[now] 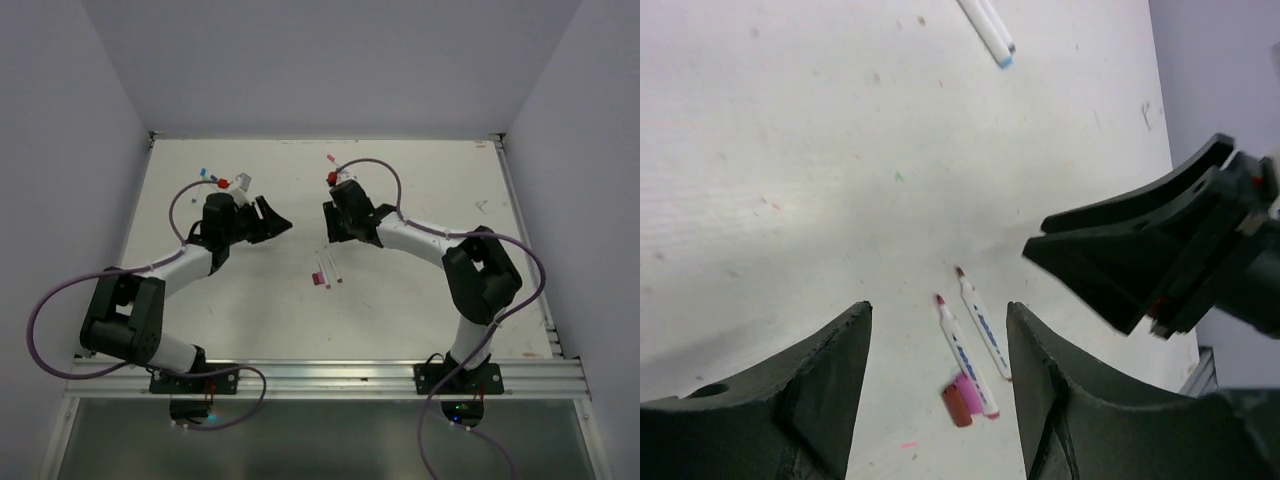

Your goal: Open the pen caps

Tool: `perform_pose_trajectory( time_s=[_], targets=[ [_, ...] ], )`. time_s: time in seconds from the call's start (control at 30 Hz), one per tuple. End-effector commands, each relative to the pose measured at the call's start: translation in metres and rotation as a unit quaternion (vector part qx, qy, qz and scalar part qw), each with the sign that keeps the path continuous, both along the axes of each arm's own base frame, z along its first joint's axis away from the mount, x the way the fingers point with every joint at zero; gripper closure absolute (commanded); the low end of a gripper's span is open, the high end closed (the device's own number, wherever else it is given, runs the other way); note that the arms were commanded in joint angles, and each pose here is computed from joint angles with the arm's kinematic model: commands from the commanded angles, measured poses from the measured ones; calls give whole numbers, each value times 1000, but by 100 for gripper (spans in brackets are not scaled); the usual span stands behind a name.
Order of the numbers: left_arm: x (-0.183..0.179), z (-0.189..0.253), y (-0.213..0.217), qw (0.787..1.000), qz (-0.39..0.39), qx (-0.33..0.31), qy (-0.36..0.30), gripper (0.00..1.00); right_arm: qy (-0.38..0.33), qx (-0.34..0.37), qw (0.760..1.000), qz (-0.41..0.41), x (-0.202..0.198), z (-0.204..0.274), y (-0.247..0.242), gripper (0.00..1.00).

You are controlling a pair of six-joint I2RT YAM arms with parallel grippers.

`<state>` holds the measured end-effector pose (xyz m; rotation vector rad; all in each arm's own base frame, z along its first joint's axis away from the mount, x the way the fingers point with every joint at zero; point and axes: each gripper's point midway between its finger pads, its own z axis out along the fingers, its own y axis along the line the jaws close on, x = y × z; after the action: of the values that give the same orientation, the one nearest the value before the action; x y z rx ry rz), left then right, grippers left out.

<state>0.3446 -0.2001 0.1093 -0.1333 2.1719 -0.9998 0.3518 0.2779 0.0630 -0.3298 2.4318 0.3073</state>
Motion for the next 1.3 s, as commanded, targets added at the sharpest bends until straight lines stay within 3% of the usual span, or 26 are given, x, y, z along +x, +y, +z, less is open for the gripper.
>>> perform_pose_trajectory(
  time_s=[0.0, 0.23, 0.37, 0.53, 0.83, 1.27],
  targets=[
    [23, 21, 20, 999, 19, 12, -26, 41, -50, 9, 999, -16, 62, 41, -16, 58],
    [55, 34, 37, 996, 71, -10, -53, 40, -99, -25, 995, -24, 172, 74, -40, 58],
    [67, 34, 46, 994, 85, -15, -64, 39, -104, -65, 992, -6, 208, 56, -54, 59],
    [79, 28, 57, 992, 96, -40, -65, 39, -117, -60, 991, 12, 245, 52, -65, 59],
    [83, 25, 58, 992, 91, -57, -69, 39, -140, -50, 988, 50, 273, 26, -54, 61],
    [78, 26, 63, 991, 88, -71, -72, 39, -124, -45, 989, 65, 272, 3, -48, 64]
  ],
)
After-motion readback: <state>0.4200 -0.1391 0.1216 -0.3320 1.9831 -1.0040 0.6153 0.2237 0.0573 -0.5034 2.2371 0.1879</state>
